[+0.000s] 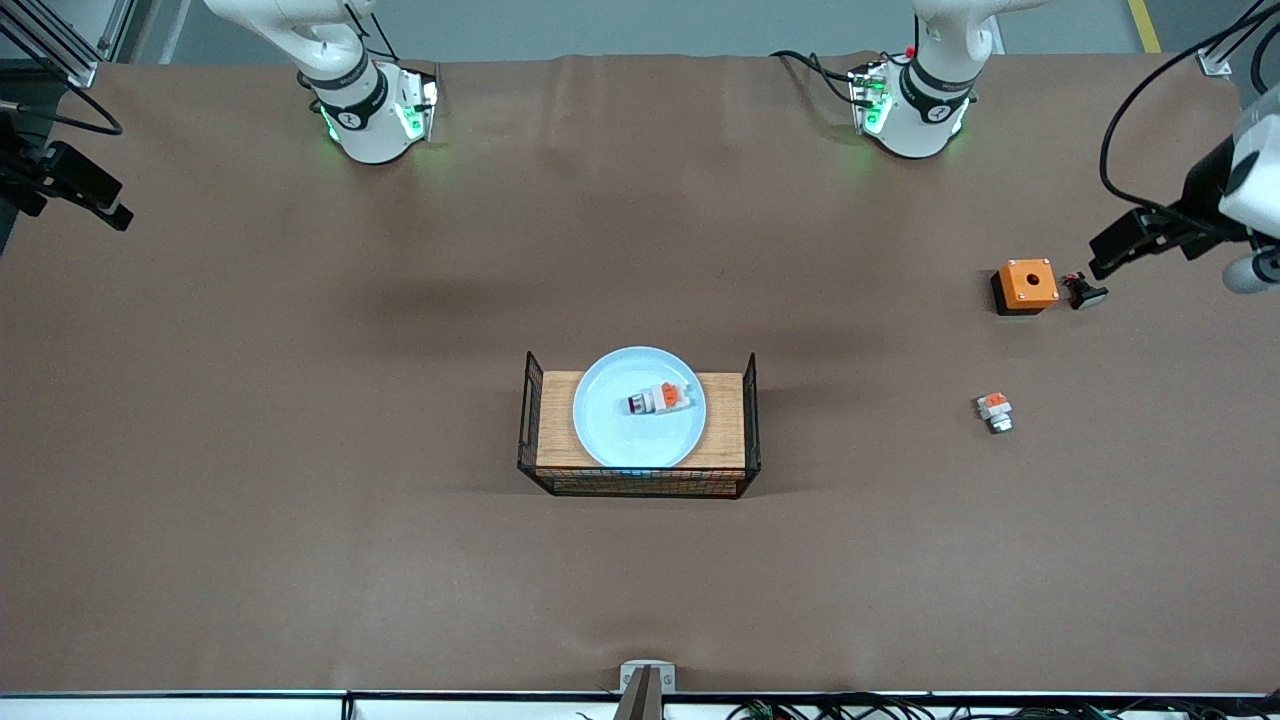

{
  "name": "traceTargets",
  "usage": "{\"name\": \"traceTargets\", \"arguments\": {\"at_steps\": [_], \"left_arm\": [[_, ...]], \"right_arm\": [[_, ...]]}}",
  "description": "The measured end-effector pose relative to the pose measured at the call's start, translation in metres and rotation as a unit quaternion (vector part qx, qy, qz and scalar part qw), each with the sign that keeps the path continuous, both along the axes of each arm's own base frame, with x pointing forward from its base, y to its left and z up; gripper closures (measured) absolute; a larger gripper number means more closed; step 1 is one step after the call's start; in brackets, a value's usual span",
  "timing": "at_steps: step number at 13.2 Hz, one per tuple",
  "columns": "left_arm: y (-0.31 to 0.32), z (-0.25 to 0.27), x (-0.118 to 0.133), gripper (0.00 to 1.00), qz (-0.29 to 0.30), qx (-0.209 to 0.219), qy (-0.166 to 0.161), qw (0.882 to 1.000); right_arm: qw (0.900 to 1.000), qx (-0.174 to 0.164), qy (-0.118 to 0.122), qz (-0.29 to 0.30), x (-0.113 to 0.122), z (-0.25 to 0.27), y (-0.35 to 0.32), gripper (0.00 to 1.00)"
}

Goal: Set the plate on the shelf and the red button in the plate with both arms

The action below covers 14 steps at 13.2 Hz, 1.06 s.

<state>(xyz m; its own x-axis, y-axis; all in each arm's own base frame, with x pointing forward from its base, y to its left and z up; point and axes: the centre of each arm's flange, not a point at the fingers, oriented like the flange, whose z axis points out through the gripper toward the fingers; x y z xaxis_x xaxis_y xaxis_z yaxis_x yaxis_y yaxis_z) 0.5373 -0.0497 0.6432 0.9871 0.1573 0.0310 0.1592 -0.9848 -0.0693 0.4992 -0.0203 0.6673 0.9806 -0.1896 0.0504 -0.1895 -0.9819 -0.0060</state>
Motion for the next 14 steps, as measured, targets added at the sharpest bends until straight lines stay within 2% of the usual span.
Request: {"name": "traceTargets", "arguments": {"at_steps": [5,14], "left_arm": [[-0.005,0.012,-0.014,0.0,-0.053,0.004,-0.001,0.999],[-0.015,0.021,-0.029,0.0,-0.059,-0.022,0.01,0.998]], "right_arm": [[1.0,-0.001,-0.003,0.004,0.006,0.001,0.003,0.0],[1.0,-0.002,-0.014,0.006,0.019,0.009,0.005,0.0]]}}
